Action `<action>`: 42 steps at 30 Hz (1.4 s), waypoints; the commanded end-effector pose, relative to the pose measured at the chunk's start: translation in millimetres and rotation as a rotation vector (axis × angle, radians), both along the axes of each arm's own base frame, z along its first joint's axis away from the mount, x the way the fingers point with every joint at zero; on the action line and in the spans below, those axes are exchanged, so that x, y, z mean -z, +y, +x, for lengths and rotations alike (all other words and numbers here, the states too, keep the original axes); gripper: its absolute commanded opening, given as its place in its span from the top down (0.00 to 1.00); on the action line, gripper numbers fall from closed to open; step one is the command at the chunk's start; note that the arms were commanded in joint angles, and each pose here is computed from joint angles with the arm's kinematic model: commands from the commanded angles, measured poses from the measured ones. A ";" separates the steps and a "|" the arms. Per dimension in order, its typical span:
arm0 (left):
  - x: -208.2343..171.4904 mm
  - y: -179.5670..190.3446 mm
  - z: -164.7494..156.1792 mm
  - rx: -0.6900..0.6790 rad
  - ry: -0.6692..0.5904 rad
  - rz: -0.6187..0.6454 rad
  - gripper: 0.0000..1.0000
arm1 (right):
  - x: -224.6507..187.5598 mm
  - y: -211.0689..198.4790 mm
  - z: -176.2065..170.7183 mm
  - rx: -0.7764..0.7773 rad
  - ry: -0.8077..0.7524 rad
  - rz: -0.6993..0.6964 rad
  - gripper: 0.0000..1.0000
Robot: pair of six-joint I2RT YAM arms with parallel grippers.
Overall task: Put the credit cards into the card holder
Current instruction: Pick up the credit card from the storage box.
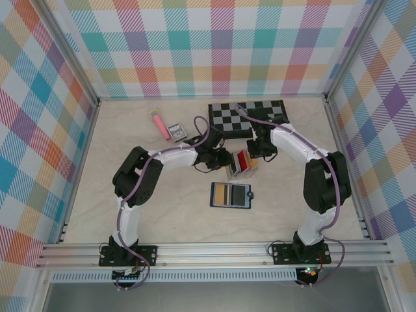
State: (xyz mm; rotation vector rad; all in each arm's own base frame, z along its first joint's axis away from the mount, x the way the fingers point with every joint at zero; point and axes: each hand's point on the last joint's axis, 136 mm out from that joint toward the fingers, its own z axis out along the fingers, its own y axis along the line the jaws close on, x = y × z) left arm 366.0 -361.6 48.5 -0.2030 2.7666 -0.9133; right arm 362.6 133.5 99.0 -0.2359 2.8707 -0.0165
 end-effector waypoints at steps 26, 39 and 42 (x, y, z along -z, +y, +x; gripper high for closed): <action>32.0 25.1 -25.2 -0.014 0.115 0.106 0.76 | 25.4 -0.6 0.2 0.049 0.064 -0.012 0.55; 32.5 25.4 -26.2 -0.013 0.116 0.109 0.77 | -1.1 -10.1 3.8 0.055 -0.010 -0.045 0.56; 32.8 25.9 -26.4 -0.013 0.116 0.110 0.76 | -2.2 -9.7 3.2 0.053 -0.008 -0.042 0.57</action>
